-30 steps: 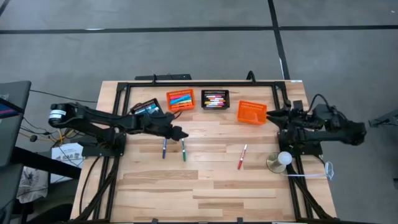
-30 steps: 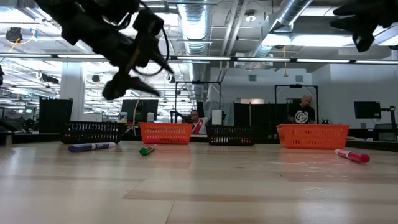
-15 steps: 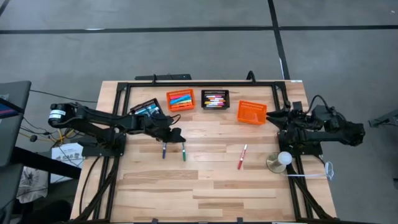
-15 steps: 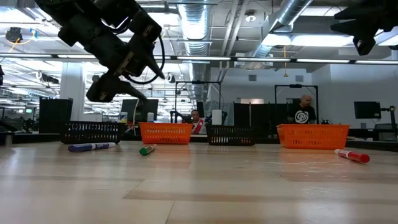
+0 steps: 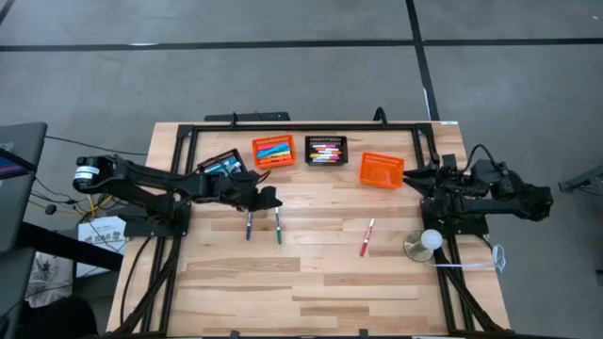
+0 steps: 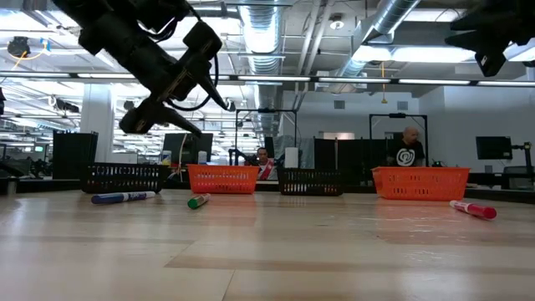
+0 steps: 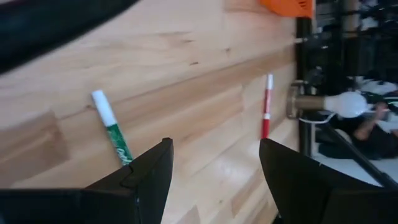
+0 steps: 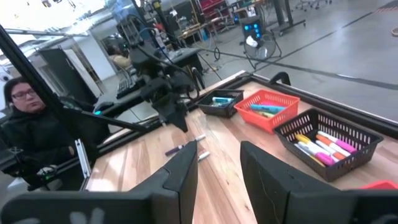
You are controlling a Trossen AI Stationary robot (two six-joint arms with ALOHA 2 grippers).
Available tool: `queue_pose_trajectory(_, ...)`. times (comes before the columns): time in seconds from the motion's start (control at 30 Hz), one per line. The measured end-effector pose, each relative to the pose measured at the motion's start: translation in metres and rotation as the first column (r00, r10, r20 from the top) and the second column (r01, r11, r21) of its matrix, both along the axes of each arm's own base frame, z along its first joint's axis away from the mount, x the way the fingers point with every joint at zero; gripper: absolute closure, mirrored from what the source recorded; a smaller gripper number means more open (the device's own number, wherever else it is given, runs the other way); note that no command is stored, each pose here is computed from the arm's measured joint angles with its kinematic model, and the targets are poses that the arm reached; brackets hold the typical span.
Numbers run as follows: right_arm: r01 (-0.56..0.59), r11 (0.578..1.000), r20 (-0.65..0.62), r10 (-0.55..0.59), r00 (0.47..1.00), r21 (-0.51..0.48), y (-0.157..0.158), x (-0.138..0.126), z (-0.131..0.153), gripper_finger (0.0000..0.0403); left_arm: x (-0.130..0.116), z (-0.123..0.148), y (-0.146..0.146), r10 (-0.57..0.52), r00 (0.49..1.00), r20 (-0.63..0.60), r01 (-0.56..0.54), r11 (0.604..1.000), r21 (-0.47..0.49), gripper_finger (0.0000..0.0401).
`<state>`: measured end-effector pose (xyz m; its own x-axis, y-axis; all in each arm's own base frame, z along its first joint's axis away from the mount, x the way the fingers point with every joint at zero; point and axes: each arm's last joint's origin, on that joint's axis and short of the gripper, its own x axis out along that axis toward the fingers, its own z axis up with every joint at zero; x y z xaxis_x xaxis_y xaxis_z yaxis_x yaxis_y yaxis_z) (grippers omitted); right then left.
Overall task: Pick & Place Markers
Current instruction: Put the small dark blue marker pen into the right orange bin
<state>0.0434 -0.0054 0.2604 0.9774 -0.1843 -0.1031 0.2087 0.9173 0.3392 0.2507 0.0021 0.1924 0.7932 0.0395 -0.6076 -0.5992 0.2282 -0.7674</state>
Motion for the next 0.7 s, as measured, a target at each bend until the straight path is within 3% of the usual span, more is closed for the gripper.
queue_pose_trajectory(0.13,0.0,1.0,-0.003,0.0,1.0,0.0,0.0,0.0,0.0,0.0292,-0.001,0.008,0.0,-0.006,0.991,-0.131,0.009,1.0,0.02,0.0164)
queue_pose_trajectory(0.33,-0.001,1.0,-0.004,0.001,1.0,-0.008,0.0,0.0,0.0,0.0292,-0.015,0.015,0.001,0.031,0.92,-0.392,-0.02,0.999,0.033,0.0164)
queue_pose_trajectory(0.47,-0.001,1.0,-0.004,0.001,1.0,-0.008,0.0,0.0,0.0,0.0292,-0.018,0.015,0.001,0.065,0.897,-0.437,-0.048,0.998,0.049,0.0164)
queue_pose_trajectory(0.7,-0.001,1.0,-0.004,0.0,1.0,-0.008,0.0,0.0,0.0,0.0292,-0.016,-0.007,0.001,0.095,0.814,-0.573,-0.076,0.995,0.056,0.0164)
